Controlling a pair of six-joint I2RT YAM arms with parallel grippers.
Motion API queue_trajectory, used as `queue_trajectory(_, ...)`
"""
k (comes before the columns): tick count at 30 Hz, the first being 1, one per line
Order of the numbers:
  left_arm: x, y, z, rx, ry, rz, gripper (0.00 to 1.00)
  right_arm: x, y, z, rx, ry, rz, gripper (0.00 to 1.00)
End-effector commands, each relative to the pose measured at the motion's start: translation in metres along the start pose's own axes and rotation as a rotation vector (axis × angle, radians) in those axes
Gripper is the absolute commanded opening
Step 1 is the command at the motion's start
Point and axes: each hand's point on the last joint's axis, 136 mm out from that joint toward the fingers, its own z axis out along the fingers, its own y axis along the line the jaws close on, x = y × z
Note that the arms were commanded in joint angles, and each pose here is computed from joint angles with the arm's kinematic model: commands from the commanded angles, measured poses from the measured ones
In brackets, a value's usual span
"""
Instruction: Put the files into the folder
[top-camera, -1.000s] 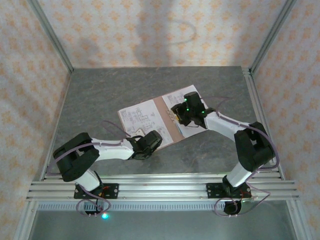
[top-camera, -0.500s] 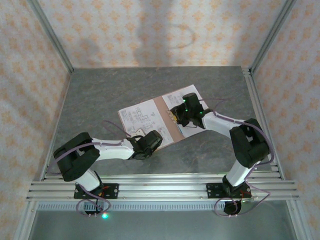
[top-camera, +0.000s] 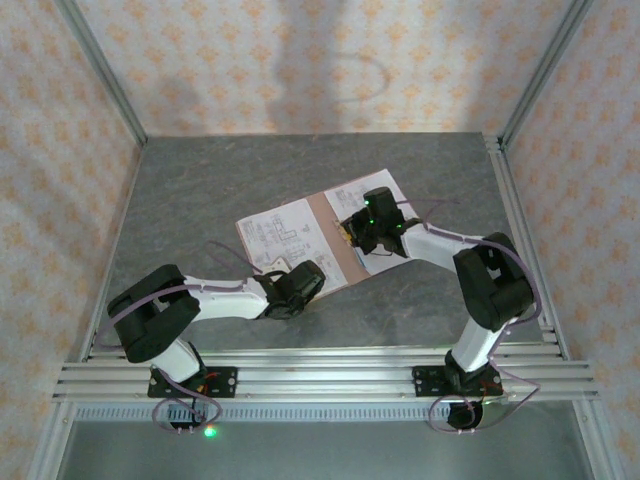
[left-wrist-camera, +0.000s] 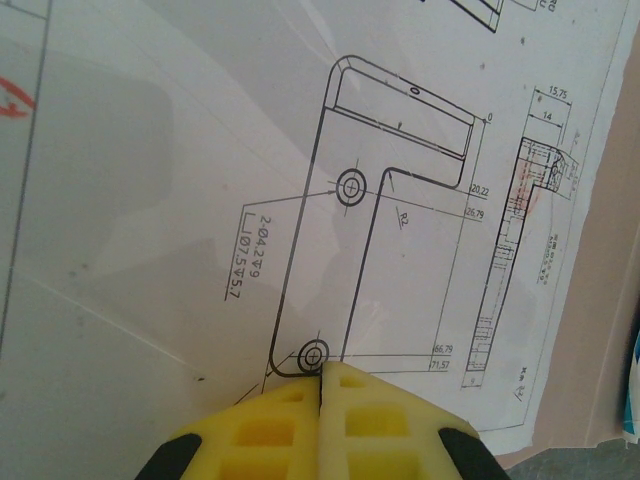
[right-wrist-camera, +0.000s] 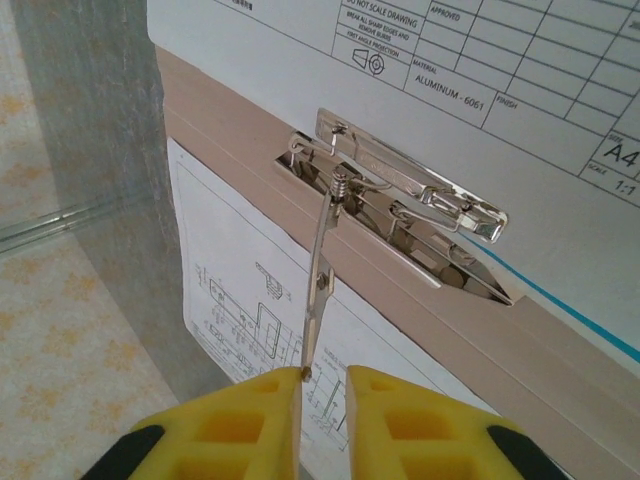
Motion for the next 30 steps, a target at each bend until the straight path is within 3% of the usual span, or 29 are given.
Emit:
queue_trajectory(1,0.002,0.046,0.008,-0.163,-0.009,0.043,0.00,-0.001,0.008,0.001,-0.022,-0.006,-0.001,0.17)
queue_trajectory(17,0.000,0.047,0.005,-0.166,-0.016,0.043,0.00,-0.005,0.000,0.007,0.003,-0.020,0.000,0.07)
queue_trajectory(30,-0.002,0.054,0.005,-0.165,-0.027,0.011,0.00,-0.009,-0.053,0.004,0.111,-0.049,-0.012,0.04)
